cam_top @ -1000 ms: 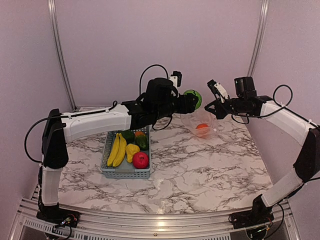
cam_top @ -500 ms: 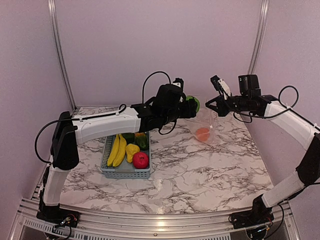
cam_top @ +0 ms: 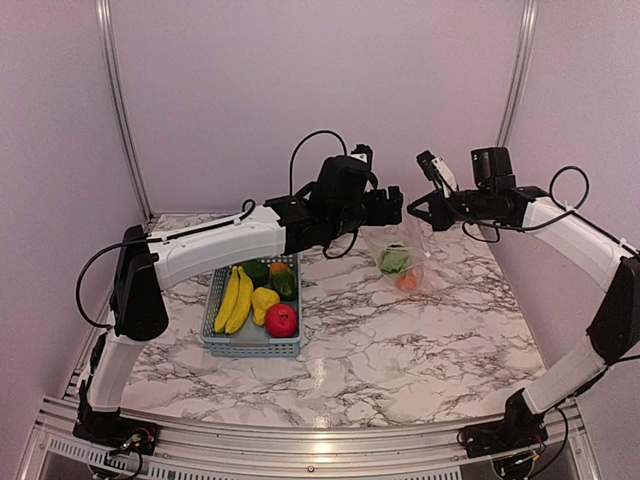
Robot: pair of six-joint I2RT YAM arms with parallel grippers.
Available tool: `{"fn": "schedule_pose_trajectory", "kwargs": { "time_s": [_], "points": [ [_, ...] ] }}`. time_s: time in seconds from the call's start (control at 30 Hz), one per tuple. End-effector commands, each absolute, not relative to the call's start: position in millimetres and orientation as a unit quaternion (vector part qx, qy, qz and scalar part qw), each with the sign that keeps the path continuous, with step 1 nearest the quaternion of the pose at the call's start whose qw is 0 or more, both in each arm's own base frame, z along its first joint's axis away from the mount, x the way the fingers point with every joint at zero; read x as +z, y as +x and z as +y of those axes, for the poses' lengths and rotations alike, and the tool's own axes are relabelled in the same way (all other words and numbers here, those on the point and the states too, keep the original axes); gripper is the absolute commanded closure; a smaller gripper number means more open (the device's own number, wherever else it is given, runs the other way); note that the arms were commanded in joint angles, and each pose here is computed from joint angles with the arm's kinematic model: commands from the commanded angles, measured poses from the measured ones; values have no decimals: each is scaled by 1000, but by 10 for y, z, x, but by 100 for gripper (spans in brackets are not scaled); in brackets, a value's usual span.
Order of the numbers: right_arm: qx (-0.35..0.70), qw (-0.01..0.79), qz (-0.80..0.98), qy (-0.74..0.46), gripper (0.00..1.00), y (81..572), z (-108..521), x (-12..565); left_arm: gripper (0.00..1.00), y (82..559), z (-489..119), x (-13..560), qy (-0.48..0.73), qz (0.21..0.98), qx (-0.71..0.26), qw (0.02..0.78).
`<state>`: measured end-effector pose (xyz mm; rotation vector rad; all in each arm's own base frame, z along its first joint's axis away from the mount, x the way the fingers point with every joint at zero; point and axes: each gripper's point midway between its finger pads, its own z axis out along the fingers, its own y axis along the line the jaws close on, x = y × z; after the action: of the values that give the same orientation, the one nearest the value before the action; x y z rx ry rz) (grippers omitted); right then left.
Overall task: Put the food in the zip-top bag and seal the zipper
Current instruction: Pick up the fake fruit from the bin.
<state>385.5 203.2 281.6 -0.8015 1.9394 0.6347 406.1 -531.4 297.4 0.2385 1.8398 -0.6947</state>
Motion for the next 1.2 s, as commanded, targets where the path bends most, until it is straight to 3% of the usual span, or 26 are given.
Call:
{"fn": "schedule_pose_trajectory", "kwargs": {
  "time_s": [0.0,0.13,0.27,0.37,0.47,0.57,0.7,0.83,1.17],
  "points": [
    [254,460,784,-329,100,3975,2043,2934,5,3849,-5233,3506,131,758,-321,552],
    [263,423,803,-327,100,4074,2032,2845,7,3594,-5000,4012,175,739,-327,563],
    [282,431,791,-331,100,4101,2083,3194,7,3368,-4499,4326,202,739,-278,579],
    [250,458,795,-311,100,4278,1988,3151,7,3291,-4041,4032,179,772,-223,567],
    [248,423,820,-296,100,4425,1922,2944,8,3166,-3688,3578,154,800,-198,545],
    [244,427,818,-297,100,4383,1884,3217,7,3033,-3424,3202,137,835,-184,501],
    [194,395,838,-322,100,4262,1917,2995,8,2920,-3203,2769,166,866,-128,454],
    [200,414,829,-318,100,4134,1895,3145,11,2867,-3113,2462,178,891,-94,407],
    [181,404,829,-342,100,4060,1851,3044,11,2715,-3188,1847,178,928,-125,303]
  ]
}}
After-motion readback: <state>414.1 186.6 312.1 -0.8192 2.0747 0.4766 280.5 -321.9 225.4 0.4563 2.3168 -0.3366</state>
